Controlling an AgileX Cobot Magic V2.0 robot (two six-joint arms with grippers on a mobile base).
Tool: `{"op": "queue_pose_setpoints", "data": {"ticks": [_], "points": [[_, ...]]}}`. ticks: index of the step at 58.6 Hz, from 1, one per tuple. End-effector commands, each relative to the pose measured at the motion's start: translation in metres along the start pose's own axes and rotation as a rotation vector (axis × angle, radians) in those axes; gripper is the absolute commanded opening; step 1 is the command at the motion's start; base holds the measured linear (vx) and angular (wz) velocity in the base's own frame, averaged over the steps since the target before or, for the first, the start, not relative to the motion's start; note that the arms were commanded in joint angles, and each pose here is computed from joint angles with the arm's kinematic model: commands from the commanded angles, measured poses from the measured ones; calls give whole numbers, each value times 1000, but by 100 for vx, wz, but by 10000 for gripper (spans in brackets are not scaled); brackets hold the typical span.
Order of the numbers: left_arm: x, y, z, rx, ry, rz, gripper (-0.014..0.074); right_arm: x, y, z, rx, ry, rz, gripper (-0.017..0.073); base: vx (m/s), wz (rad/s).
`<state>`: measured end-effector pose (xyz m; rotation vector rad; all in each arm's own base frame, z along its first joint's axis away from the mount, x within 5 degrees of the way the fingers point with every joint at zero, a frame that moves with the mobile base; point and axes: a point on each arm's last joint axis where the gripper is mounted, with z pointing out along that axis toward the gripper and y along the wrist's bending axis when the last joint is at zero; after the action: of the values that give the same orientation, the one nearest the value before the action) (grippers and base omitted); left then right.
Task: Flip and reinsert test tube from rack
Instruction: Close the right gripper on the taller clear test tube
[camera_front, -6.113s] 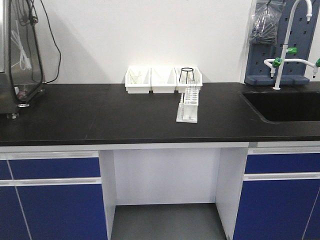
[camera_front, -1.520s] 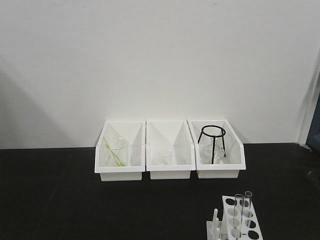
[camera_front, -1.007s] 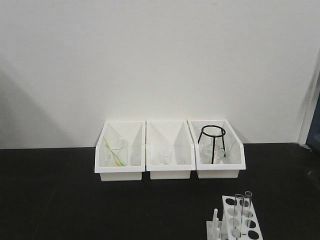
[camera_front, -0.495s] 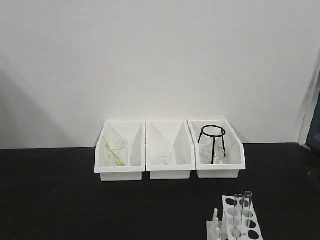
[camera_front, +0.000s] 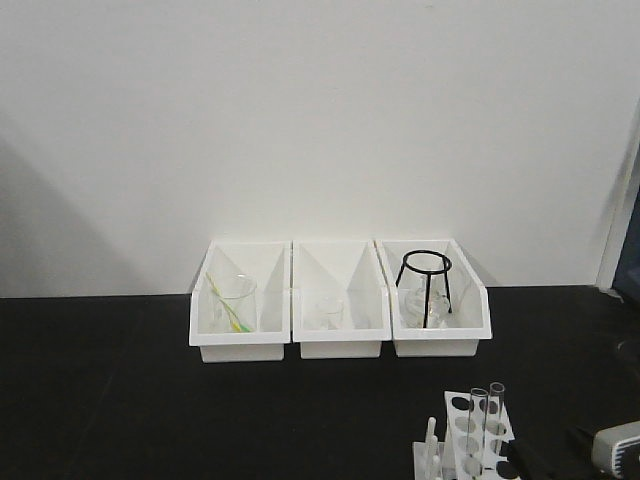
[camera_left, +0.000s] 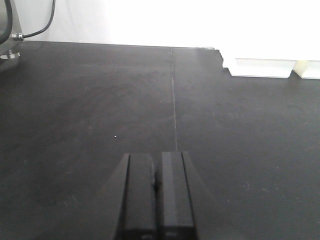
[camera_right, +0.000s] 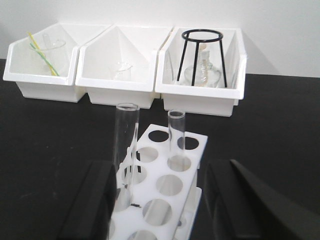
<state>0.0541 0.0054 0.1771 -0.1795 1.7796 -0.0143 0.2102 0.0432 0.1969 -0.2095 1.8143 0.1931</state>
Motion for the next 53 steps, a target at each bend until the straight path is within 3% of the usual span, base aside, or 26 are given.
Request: {"op": "queue_pose_setpoints", "data": {"ticks": [1, 14, 25, 42, 53], "points": [[-8, -2, -1, 23, -95, -2, -6, -14, 5, 10, -57, -159, -22, 470, 0, 0], [-8, -2, -1, 23, -95, -2, -6, 2, 9, 29, -124, -147, 16, 470, 0, 0], [-8, -2, -1, 23, -95, -2, -6, -3, 12, 53, -175, -146, -20, 470, 0, 0], [-8, -2, -1, 23, -95, -2, -6, -8, 10, 83, -172, -133, -25, 465, 0, 0], [-8, -2, -1, 23, -95, -2, -6, -1, 9, 90, -172, -106, -14, 411, 0, 0]]}}
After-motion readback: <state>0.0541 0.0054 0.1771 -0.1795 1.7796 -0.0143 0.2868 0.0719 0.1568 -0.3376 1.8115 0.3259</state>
